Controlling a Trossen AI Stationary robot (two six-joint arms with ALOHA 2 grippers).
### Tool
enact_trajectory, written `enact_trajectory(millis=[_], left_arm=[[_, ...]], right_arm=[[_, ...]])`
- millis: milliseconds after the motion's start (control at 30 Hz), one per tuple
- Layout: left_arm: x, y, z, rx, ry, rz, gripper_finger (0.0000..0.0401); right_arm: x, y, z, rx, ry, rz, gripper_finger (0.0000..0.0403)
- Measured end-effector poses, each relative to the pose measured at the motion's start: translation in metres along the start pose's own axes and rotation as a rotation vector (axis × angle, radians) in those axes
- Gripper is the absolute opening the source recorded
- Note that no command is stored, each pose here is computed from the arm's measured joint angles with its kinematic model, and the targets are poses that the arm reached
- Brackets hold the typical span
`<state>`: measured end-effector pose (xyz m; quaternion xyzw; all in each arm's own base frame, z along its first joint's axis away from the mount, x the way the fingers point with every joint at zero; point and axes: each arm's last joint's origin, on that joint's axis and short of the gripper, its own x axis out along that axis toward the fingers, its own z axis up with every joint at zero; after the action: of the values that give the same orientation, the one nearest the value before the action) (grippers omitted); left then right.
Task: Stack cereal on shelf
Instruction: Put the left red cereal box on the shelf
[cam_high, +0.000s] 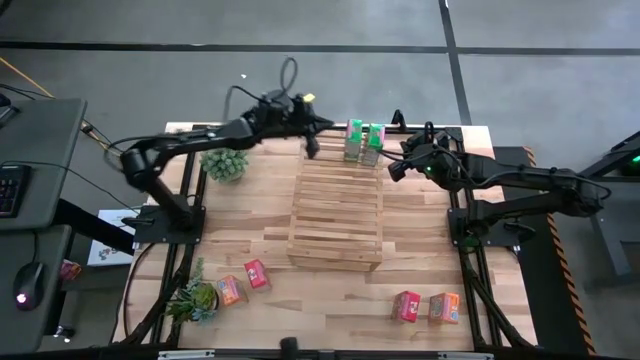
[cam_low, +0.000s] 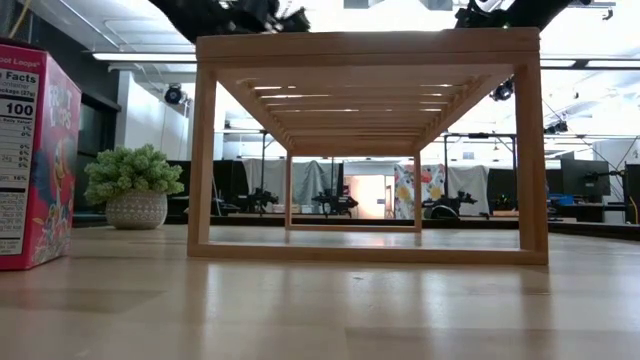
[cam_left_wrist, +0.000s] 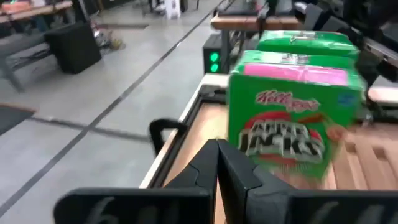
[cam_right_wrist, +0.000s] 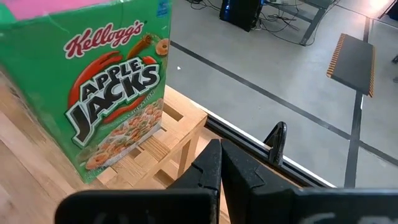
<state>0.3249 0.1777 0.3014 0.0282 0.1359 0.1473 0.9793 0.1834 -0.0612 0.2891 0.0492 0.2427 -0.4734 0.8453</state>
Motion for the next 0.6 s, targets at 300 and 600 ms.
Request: enact_trajectory(millis=[300,600], left_arm=[[-0.112,-0.029,0.018,-0.003,-0.017,-0.089,0.0000],[-0.169,-0.085,-0.036,0.010,-0.106,-0.280,0.0014]], right_arm=[[-0.016,-0.015,-0.006,0.039,0.049,0.053,0.0000],[-0.017,-0.013,-0.009,0.053,0.098,0.134,0.0000]])
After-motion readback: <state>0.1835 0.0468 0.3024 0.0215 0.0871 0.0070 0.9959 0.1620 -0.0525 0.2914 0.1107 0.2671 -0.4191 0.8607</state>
